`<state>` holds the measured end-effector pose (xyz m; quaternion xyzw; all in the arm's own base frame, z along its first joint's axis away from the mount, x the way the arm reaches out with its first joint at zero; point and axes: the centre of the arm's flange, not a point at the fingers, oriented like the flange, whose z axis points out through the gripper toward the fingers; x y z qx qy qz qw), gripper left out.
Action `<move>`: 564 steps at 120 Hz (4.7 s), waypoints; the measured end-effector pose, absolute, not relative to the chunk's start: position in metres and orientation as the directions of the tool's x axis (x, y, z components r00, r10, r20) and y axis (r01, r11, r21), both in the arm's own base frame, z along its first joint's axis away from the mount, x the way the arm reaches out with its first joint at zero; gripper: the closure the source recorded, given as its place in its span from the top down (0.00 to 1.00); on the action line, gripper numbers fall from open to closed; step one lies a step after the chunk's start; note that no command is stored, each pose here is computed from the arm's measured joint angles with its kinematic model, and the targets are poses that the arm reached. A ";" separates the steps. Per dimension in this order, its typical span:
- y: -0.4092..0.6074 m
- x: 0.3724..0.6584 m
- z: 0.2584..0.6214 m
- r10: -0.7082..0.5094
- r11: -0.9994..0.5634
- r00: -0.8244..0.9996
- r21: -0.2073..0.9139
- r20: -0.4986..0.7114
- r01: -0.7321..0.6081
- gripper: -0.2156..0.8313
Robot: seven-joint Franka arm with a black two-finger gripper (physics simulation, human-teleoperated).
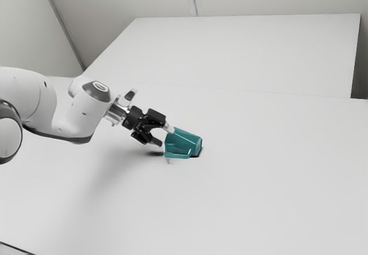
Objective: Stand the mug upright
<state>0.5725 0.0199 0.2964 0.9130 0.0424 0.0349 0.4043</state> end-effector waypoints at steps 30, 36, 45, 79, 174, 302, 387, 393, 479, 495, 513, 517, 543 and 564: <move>0.014 0.585 0.299 0.107 -0.673 0.993 0.739 0.041 0.042 0.79; 0.013 0.589 0.299 0.106 -0.673 0.993 0.738 0.044 0.039 0.79; 0.012 0.595 0.299 0.104 -0.674 0.993 0.738 0.048 0.035 0.79; 0.003 0.596 0.279 0.106 -0.659 0.994 0.750 0.016 0.058 0.79; -0.001 0.600 0.280 0.113 -0.633 0.992 0.774 0.050 0.034 0.30; -0.004 0.641 0.373 -0.117 -0.795 0.973 0.569 0.200 -0.212 0.05; -0.007 0.616 0.389 -0.264 -0.959 0.954 0.141 -0.145 -0.244 0.04; -0.008 0.614 0.385 -0.248 -0.965 0.956 0.131 -0.159 -0.228 0.04; -0.025 0.600 0.341 -0.055 -0.997 0.963 0.065 -0.266 -0.039 0.20; -0.028 0.599 0.340 -0.032 -0.998 0.963 0.060 -0.266 -0.017 0.36; -0.032 0.598 0.345 -0.014 -0.998 0.966 0.058 -0.258 0.001 0.57; -0.033 0.598 0.348 -0.010 -0.998 0.967 0.058 -0.253 0.005 0.60; -0.034 0.598 0.381 0.014 -0.998 0.979 0.054 -0.202 0.026 0.72; -0.034 0.603 0.421 0.027 -0.998 0.986 0.053 -0.164 0.036 0.76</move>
